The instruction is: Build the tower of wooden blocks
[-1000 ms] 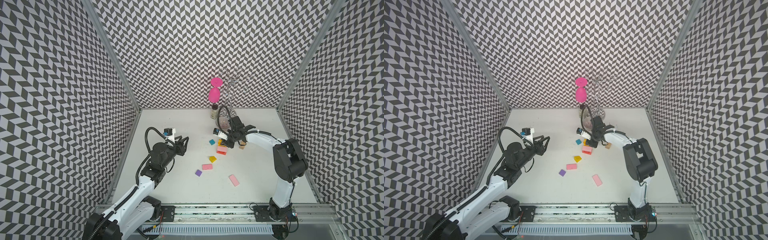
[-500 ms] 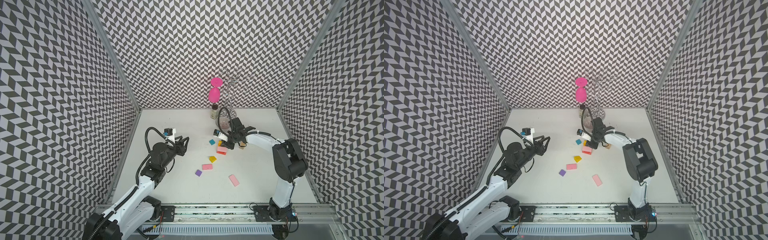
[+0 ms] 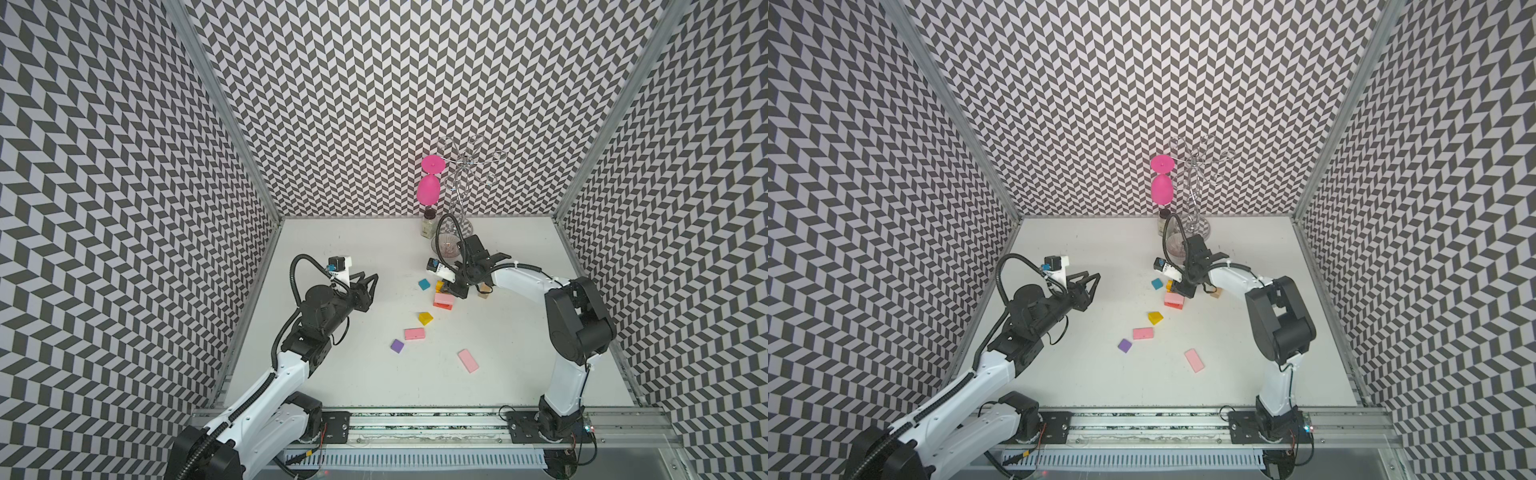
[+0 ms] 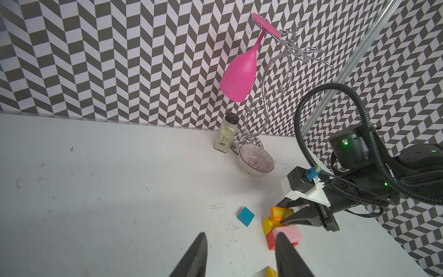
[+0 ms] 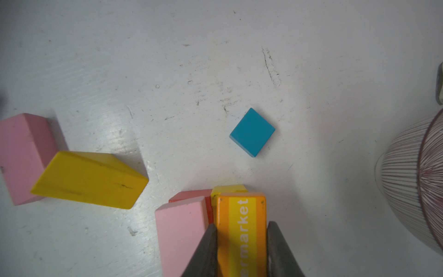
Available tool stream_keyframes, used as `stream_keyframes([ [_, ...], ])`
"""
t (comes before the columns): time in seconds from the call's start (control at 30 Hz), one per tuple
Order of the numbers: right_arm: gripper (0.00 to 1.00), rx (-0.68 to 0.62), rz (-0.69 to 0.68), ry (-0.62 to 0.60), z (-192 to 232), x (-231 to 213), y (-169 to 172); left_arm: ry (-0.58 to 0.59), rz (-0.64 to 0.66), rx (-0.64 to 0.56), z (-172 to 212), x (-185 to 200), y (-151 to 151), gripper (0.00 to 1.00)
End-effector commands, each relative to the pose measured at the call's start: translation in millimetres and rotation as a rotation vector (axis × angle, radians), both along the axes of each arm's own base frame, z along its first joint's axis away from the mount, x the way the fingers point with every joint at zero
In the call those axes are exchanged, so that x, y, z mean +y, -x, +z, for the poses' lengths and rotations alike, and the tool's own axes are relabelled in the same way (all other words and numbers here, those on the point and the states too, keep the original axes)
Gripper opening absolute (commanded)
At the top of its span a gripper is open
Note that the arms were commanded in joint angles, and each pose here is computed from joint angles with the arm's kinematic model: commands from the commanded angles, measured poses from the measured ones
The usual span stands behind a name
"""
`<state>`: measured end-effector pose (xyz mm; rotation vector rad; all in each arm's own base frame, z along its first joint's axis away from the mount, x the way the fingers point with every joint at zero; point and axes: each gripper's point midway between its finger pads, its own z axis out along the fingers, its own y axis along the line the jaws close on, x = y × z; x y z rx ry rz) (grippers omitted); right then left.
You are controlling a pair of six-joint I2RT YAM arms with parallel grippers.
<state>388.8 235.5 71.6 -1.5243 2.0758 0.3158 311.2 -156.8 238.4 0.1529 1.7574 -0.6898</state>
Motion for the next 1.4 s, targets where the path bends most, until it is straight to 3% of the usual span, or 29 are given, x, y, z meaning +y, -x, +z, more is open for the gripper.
stream_keyframes([
  [0.0,0.06,-0.036,0.008,-0.047,16.6,2.5,-3.4,0.019,-0.005,-0.04,13.6,-0.1,1.2,0.47],
  [1.37,0.34,0.05,0.017,-0.066,8.8,3.7,0.0,0.025,-0.017,-0.042,13.7,-1.5,2.9,0.47],
])
